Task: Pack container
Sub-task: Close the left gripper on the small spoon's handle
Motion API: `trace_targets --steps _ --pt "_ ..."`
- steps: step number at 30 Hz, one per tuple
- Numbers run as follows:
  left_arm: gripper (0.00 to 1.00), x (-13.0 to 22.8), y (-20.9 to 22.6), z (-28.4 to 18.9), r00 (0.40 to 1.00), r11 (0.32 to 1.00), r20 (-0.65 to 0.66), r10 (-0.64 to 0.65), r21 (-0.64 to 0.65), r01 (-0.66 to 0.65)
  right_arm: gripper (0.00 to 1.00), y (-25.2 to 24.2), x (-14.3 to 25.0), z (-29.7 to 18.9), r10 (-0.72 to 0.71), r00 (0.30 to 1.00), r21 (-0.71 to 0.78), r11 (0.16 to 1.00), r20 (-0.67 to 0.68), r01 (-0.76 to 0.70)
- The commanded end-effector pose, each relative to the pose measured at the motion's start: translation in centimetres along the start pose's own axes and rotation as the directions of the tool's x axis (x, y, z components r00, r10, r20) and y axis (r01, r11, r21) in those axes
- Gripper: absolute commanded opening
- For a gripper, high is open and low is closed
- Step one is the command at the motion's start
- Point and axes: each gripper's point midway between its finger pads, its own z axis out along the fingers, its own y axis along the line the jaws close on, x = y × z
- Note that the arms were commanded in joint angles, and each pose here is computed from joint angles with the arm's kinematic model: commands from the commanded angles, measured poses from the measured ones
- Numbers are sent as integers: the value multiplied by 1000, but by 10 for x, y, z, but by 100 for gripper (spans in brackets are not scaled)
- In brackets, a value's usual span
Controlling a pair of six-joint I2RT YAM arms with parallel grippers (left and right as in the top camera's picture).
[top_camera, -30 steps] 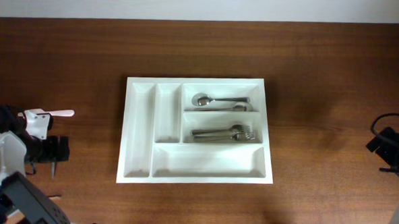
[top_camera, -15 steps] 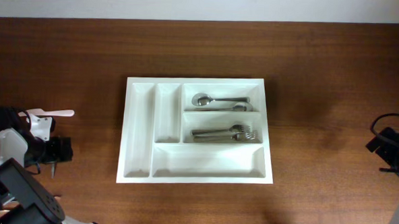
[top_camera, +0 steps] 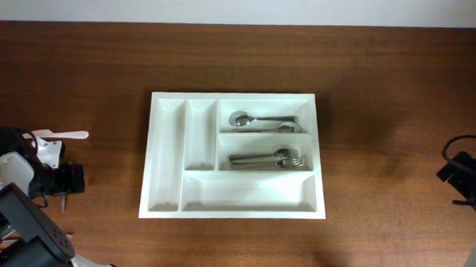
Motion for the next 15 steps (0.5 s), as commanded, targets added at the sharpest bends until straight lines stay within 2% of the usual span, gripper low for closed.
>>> trace_targets --steps 1,15 --pt "99 6 2 5 1000 1000 -24 -13 -12 13 99 -1 -1 1 15 1000 -3 1000 0 -15" --pt "99 11 -1 16 998 1000 -56 -12 7 13 99 -1 -1 1 15 1000 -3 1000 0 -15"
